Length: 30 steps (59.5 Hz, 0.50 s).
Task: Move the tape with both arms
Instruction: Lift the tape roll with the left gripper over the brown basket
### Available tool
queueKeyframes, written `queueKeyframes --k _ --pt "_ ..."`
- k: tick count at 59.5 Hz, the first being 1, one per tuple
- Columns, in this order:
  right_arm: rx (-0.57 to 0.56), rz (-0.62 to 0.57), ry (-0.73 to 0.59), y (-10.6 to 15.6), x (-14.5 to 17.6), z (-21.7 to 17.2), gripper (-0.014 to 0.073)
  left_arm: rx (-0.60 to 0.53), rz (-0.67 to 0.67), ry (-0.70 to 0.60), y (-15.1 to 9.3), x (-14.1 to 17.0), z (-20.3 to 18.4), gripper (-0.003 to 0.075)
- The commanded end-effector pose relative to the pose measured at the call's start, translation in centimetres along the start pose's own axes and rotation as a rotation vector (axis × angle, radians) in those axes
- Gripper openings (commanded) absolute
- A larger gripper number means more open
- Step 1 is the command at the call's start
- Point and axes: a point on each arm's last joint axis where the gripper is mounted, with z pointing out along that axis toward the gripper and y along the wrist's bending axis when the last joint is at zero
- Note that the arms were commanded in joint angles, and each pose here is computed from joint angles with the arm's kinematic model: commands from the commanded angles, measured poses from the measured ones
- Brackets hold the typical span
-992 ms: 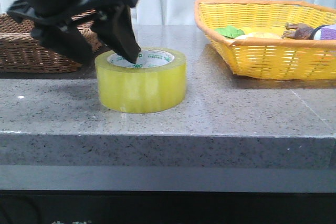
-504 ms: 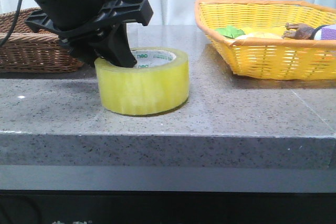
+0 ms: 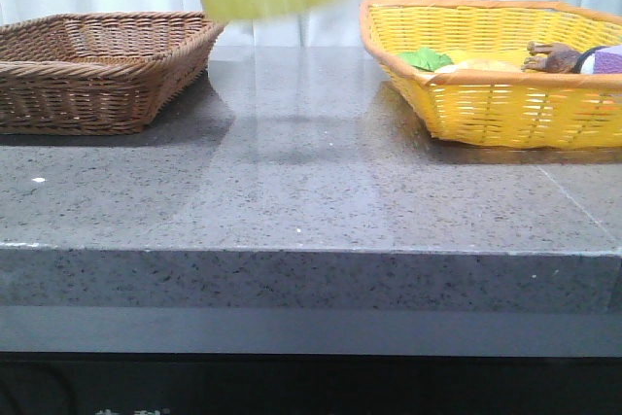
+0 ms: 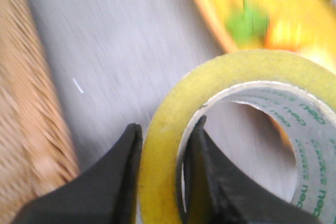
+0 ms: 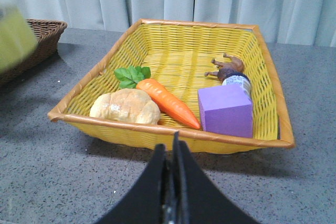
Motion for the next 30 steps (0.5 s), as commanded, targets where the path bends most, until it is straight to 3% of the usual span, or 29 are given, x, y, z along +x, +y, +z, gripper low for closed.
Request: queueKeyframes --k 1,18,30 --pt "0.012 -0.001 -0.086 -0.1 -1.3 -0.1 -0.0089 -0.032 -0.025 -0.224 1.8 -4.0 -4.1 -0.0003" --pt "0.007 0.012 -0.084 0.0 -1.3 -0.1 -0.0089 -0.284 -0.164 -0.215 12.0 -4.3 -3.2 -0.0003" --pt "0.007 0.012 -0.084 0.0 -1.3 -0.1 -0.0089 -0.359 -0.239 -0.075 16.3 -2.4 0.4 -0.0003"
